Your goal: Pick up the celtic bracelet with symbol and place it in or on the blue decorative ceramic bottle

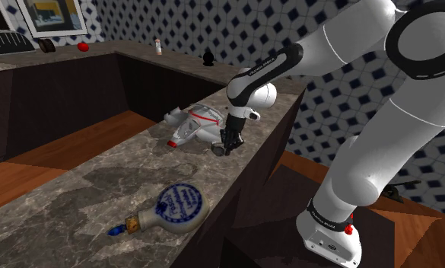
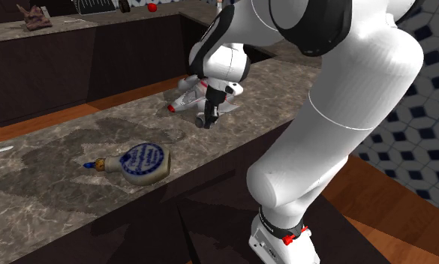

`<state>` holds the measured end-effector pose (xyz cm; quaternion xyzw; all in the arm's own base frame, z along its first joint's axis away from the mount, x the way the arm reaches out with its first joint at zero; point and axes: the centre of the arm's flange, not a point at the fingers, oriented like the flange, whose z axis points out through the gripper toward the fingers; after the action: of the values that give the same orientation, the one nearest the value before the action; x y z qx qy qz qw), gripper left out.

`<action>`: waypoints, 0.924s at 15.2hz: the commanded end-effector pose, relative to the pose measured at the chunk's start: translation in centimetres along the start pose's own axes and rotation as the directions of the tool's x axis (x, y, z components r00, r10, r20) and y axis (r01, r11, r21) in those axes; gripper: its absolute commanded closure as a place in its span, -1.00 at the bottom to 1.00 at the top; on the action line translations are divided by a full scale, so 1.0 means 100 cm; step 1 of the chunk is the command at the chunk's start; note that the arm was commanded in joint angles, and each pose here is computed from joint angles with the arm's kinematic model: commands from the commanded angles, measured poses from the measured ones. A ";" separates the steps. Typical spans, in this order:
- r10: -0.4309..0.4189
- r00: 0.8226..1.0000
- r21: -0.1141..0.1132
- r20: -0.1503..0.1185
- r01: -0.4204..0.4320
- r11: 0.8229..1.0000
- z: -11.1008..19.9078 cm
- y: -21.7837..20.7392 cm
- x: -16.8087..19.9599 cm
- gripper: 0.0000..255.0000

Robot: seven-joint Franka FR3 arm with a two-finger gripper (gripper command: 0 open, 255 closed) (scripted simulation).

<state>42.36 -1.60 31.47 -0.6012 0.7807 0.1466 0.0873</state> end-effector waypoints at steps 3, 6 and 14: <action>0.000 1.000 0.000 0.000 0.000 1.000 -0.020 0.003 -0.006 1.00; 0.000 1.000 0.000 0.000 0.000 1.000 -0.035 0.004 -0.011 1.00; 0.000 1.000 0.000 0.000 0.000 1.000 -0.019 0.032 -0.084 1.00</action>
<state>41.73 4.94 36.02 -0.6018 0.7803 0.1467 0.0869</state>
